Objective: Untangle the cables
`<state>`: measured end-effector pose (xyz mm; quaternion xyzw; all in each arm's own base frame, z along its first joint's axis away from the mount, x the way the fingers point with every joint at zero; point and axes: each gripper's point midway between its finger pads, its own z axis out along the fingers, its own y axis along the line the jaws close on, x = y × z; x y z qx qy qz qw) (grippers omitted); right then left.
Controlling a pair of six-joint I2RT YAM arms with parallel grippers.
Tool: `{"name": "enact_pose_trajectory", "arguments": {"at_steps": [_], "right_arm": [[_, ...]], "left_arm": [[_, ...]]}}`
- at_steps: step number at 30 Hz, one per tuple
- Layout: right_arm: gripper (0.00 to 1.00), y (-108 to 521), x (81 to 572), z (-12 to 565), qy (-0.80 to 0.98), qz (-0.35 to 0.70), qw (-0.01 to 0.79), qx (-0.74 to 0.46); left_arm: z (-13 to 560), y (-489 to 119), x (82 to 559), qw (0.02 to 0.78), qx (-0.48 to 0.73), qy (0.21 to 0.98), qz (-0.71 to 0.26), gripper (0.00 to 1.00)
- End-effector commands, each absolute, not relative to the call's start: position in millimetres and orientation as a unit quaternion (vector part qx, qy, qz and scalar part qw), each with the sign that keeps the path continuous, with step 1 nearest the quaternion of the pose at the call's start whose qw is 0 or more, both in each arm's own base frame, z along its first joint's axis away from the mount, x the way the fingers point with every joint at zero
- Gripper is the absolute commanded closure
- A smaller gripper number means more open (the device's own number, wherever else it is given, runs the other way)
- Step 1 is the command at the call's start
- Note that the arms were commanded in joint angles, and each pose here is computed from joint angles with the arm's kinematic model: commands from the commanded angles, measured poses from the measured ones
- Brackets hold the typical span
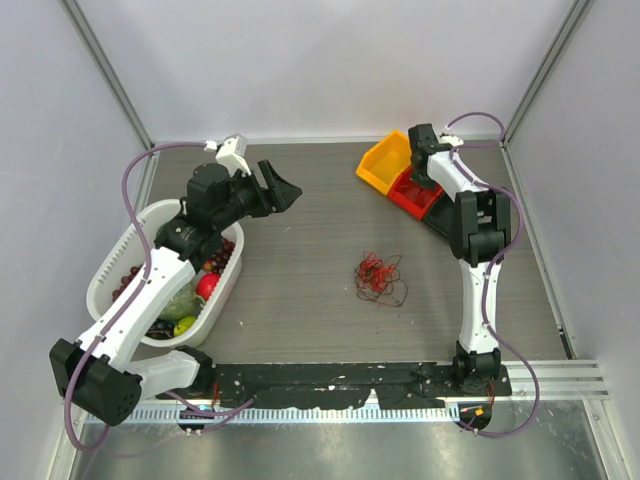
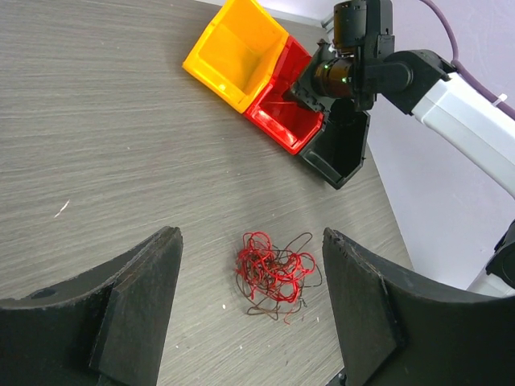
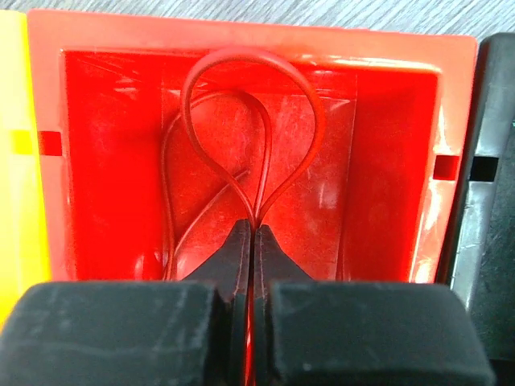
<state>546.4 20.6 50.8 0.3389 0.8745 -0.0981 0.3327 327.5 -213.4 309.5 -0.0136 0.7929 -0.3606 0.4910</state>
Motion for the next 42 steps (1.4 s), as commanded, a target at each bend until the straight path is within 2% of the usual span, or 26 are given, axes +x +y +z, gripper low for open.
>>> {"name": "enact_pose_trajectory", "arguments": {"at_steps": [1,5,8,11,12,14,16,26,28,33,34,35,36,37,39,42], "right_arm": [[0.99,19,554,64,0.872,-0.082,0.341,0.341],[0.99,15,553,63,0.873,-0.089,0.336,0.341],[0.92,15,555,71,0.874,-0.088,0.342,0.334],[0.74,18,554,89,0.877,-0.076,0.353,0.318],[0.62,18,554,97,0.877,-0.081,0.362,0.307],[0.5,20,551,115,0.869,-0.083,0.391,0.292],[0.47,23,547,132,0.864,-0.073,0.41,0.283],[0.47,31,516,204,0.857,-0.066,0.451,0.241],[0.45,51,499,204,0.873,-0.047,0.445,0.195],[0.34,144,433,177,0.9,0.105,0.418,0.066],[0.33,151,412,174,0.896,0.125,0.423,0.054],[0.31,156,389,149,0.906,0.146,0.395,0.046],[0.31,159,381,168,0.891,0.17,0.419,0.045],[0.31,161,361,166,0.89,0.192,0.41,0.042],[0.31,155,339,166,0.891,0.196,0.407,0.042],[0.32,141,312,164,0.896,0.187,0.398,0.053]], "left_arm": [[319,-216,332,0.502,-0.01,0.779,-0.376,0.26],[319,-213,333,0.505,-0.012,0.779,-0.371,0.26],[320,-214,333,0.503,-0.011,0.778,-0.375,0.26],[320,-216,332,0.502,-0.01,0.777,-0.38,0.26],[320,-216,332,0.501,-0.009,0.777,-0.381,0.26],[322,-215,332,0.503,-0.01,0.775,-0.382,0.26],[323,-215,331,0.504,-0.009,0.774,-0.383,0.26],[321,-214,332,0.502,-0.011,0.775,-0.384,0.25],[322,-214,333,0.502,-0.011,0.775,-0.385,0.23],[311,-227,333,0.471,0.002,0.784,-0.404,0.17],[308,-235,329,0.452,0.01,0.785,-0.423,0.18],[302,-244,329,0.434,0.014,0.786,-0.439,0.22],[294,-257,325,0.409,0.022,0.789,-0.457,0.26],[283,-272,324,0.382,0.033,0.795,-0.47,0.3],[258,-304,311,0.317,0.068,0.809,-0.49,0.38],[230,-349,279,0.246,0.134,0.816,-0.506,0.42]]}}
